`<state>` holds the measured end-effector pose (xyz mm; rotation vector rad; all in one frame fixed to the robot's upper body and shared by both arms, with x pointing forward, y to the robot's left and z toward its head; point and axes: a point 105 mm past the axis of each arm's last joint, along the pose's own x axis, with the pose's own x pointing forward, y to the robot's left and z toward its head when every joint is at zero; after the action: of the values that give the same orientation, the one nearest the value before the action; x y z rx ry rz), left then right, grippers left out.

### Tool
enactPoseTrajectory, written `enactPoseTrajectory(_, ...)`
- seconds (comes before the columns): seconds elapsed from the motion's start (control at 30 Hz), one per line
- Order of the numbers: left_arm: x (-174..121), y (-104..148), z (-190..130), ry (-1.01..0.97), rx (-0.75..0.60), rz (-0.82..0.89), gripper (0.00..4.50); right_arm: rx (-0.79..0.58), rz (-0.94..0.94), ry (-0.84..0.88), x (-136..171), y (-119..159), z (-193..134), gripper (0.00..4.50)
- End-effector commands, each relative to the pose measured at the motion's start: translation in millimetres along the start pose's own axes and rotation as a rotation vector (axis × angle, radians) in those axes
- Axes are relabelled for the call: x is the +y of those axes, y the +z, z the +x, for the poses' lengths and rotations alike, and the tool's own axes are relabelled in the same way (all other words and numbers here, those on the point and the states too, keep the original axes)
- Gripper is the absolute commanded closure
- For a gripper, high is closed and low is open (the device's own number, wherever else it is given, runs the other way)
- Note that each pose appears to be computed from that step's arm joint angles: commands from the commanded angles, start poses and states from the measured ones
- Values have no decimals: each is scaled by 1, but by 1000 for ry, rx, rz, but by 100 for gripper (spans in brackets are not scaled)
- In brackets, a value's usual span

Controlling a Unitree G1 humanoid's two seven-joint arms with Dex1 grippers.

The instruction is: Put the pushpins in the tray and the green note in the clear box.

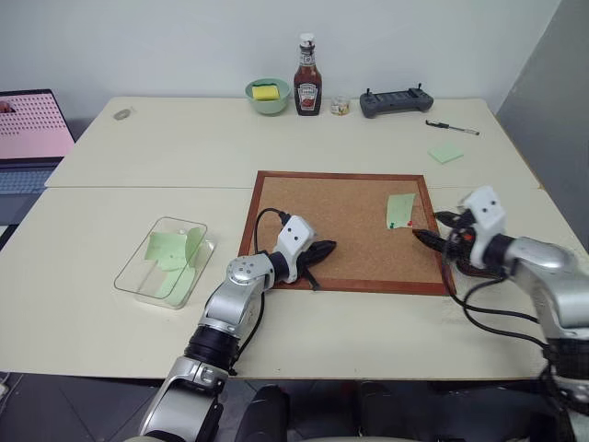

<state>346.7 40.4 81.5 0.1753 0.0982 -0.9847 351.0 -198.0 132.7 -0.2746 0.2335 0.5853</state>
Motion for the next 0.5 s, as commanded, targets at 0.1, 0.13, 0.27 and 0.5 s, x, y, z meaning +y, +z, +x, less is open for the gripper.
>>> enactPoseTrajectory(0.1,-6,-8,0,1,26,-12,450,-28,-36,-39,-11,4,20,133)
enactPoseTrajectory(0.13,-6,-8,0,3,27,-13,450,-25,-37,-41,-12,2,21,133)
enactPoseTrajectory(0.27,-6,-8,-2,7,27,-15,450,-17,-39,-53,-18,-2,24,151)
enactPoseTrajectory(0.5,-6,-8,-2,8,25,-18,450,-14,-32,-64,-21,-5,24,295)
